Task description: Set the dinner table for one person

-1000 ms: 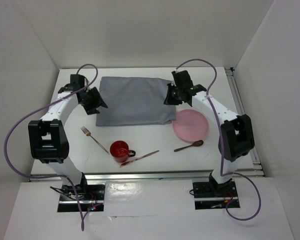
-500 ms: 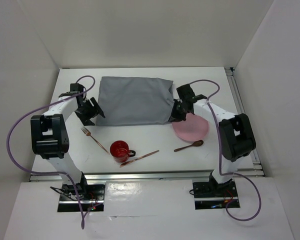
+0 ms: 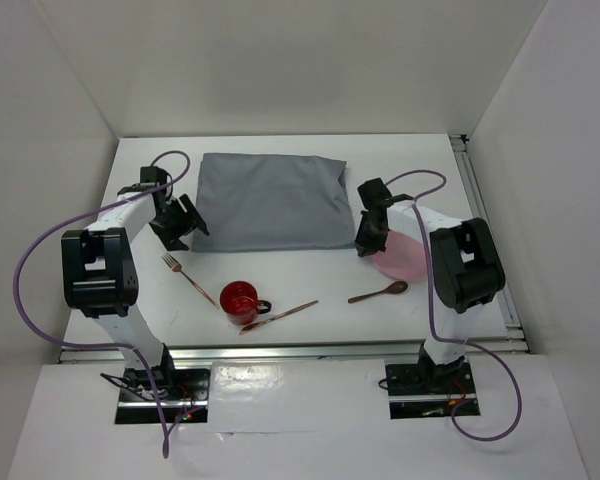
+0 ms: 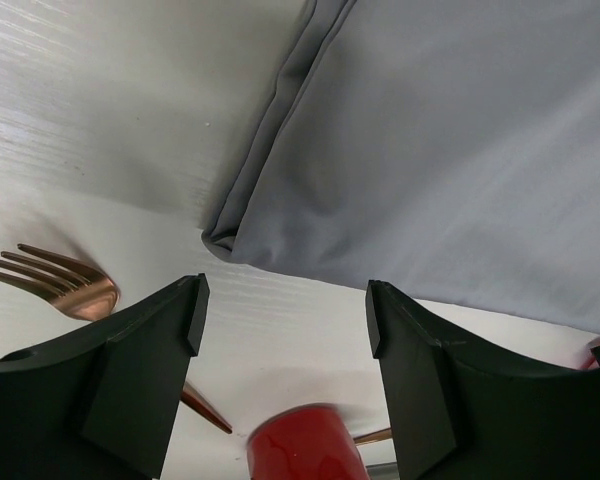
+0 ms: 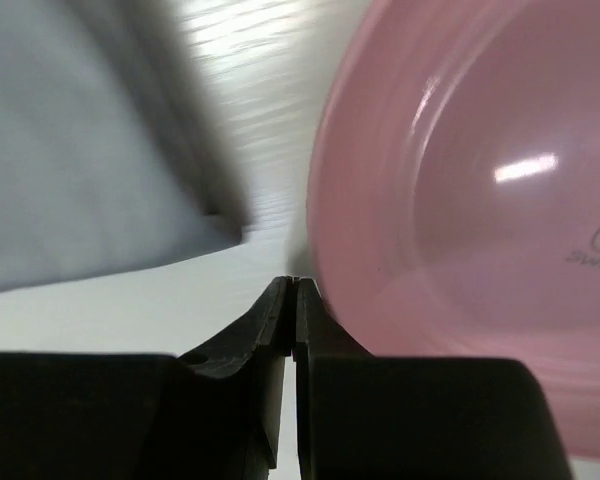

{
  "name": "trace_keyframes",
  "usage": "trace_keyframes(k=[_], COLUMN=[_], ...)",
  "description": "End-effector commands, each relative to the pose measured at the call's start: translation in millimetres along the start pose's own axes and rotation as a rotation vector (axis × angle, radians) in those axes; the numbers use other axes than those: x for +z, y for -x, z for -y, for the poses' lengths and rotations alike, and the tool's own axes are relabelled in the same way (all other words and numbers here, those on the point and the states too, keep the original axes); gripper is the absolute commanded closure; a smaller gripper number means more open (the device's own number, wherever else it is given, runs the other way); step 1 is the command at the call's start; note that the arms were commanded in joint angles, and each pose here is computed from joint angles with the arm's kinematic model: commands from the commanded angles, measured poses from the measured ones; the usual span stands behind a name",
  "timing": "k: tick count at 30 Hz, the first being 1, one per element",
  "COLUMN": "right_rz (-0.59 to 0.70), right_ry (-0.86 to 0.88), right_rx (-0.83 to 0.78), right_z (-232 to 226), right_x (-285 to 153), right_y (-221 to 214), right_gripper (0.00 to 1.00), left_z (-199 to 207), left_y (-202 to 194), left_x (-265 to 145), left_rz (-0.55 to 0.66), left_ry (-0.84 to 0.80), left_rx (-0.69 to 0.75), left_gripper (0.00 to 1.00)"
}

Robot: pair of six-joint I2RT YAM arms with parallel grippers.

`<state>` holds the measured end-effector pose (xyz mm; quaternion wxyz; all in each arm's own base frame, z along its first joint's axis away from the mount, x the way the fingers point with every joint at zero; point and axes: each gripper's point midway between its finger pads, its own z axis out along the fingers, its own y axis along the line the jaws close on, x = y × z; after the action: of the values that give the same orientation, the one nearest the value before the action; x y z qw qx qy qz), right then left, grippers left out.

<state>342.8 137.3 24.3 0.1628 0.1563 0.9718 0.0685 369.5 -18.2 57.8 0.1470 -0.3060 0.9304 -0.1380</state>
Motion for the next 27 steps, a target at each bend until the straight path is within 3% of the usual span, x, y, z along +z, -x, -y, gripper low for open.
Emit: trace_keyframes(k=[1,5,7,8,12,20,24,25,27], right_rz=[0.038,0.044,0.053,0.036,0.037,-0.054,-0.043,-0.036,-0.035], right_ry=[-0.133,-0.011,0.080,0.149,0.290,0.307,0.273,0.271,0.249], right_rx=[0.064,0.066,0.064,0.071,0.104,0.201,0.241,0.233,0.249], right_z=[42,23,4,-8,-37,-48,-48,-51,-50], right_x=[-7,-19,-26,-32,-42,-14,-4,0,8], right_y=[7,14,20,18,25,19,27,28,31], right_gripper=[0.92,0.93,0.86,0.67,0.19,0.22,0.26,0.28,0.34], left_z=[-1,-7,-11,-14,-26,-14,-13,-10,-9], left_y=[1,-1,-3,-3,5,10,5,8,10], left_x=[2,10,11,15,19,39,46,45,42], left_rz=[0.004,-0.004,-0.003,-0.006,0.007,-0.028,-0.057,-0.049,-0.042], left_ry=[0.010,0.028,0.046,0.061,0.099,0.069,0.074,0.069,0.064], left_rx=[-0.008,-0.011,-0.023,-0.025,-0.047,-0.037,-0.043,-0.041,-0.039], left_gripper=[0.19,0.14,0.06,0.05,0.05,0.15,0.40,0.58,0.77])
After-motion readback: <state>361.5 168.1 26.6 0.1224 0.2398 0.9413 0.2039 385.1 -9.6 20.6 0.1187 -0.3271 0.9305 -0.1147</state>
